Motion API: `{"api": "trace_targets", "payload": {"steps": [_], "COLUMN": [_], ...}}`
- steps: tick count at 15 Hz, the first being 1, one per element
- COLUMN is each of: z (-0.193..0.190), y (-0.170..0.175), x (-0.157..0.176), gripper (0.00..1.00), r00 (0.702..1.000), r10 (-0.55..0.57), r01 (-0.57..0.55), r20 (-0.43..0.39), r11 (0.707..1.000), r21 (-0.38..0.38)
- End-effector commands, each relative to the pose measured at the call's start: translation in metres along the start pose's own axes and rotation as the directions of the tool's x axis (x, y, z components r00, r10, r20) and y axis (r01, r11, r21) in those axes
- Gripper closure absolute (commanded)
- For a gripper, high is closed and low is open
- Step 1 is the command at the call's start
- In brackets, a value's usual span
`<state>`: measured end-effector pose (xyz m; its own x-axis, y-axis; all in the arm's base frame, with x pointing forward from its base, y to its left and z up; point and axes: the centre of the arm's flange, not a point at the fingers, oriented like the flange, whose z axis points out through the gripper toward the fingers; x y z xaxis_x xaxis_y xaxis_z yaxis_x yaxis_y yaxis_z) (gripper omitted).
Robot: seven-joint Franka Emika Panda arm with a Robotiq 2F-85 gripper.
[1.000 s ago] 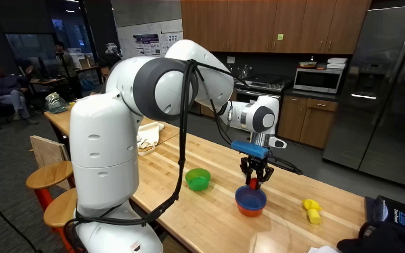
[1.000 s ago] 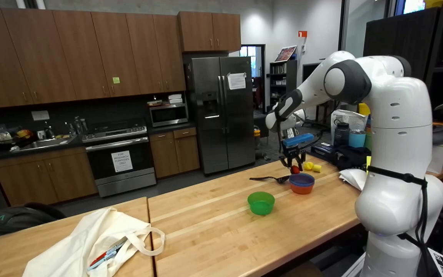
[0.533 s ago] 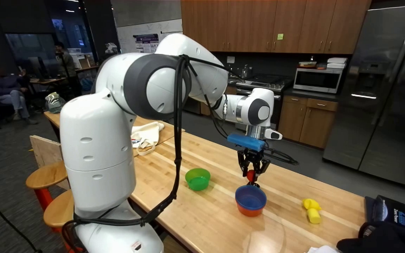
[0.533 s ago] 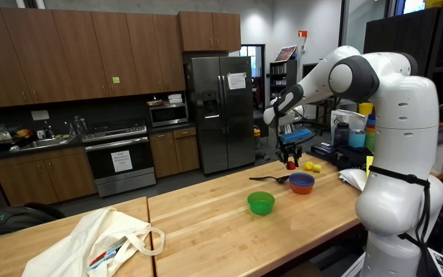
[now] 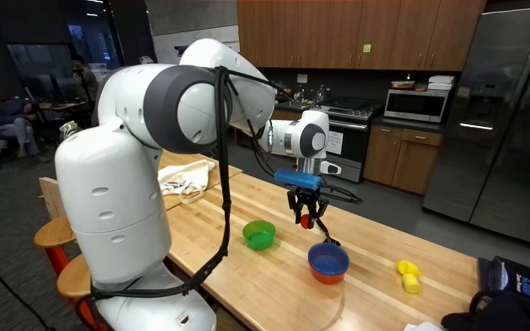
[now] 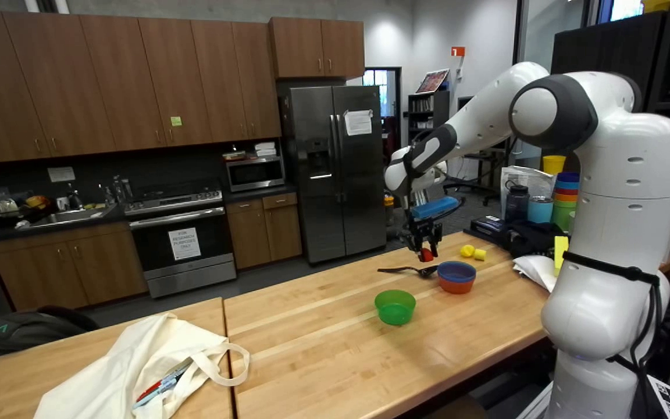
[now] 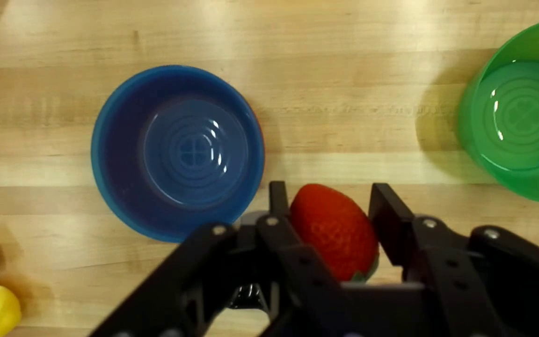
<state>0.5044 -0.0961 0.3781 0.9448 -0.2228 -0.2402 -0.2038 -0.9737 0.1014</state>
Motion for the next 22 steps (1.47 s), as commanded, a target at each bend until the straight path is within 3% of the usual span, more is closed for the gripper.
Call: {"api": "trace_targets", "payload": {"steps": [1,7,15,22], "z": [0.004,0.01,-0.031,0.004], "y": [-0.006,-0.02,-0.029,-0.066], "x": [-0.017,-0.027,-0.048,-0.076], "gripper": [0.78,0.78,0.78,0.78], "r00": [1.0,0.998,0.993,0.985], "r10": [-0.028,-0.06,-0.082,-0.17], "r01": [0.028,0.06,0.08,0.164], "r20": [-0.009,-0.003,-0.087,-0.035], "r11": [1.0,0.998,0.996,0.977], "r21": [-0.011,-0.028,-0.027,-0.134]}}
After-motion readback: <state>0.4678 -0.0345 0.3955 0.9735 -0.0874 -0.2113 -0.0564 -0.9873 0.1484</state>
